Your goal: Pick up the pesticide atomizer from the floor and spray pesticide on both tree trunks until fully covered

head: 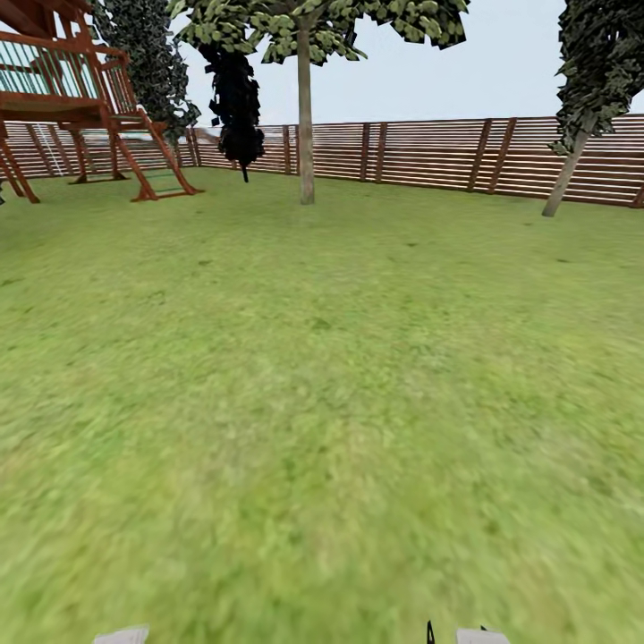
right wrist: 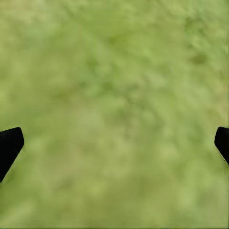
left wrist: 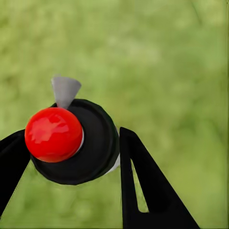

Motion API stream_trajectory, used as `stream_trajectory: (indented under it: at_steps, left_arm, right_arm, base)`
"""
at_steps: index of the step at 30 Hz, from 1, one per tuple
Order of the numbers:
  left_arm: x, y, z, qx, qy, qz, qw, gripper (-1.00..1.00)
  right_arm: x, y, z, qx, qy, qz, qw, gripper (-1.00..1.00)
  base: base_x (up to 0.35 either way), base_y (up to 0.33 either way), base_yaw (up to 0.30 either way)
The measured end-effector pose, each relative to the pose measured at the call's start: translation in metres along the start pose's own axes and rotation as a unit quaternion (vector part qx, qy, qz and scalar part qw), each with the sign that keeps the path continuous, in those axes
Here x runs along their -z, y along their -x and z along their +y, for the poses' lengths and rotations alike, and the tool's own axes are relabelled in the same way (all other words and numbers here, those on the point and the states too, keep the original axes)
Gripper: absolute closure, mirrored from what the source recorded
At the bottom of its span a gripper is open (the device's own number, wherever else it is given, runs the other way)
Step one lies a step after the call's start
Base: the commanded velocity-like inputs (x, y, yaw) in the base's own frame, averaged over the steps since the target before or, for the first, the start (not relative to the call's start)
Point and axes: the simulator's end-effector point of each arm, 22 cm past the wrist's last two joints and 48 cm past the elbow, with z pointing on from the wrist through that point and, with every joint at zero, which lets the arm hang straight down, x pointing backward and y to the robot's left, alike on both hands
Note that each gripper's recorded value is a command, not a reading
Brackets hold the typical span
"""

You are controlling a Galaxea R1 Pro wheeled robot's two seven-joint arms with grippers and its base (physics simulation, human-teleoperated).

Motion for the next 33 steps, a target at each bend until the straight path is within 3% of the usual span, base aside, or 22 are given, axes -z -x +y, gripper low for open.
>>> stream_trajectory:
  at_steps: [33]
  left_arm:
    - [-0.0001, 0.0002, 0.0001, 0.0, 0.0, 0.0, 1.0, 1.0]
  right_arm:
    - [0.0001, 0.0, 0.0002, 0.0, 0.0, 0.0, 1.0, -1.0]
  base:
    - [0.339, 0.0, 0.0]
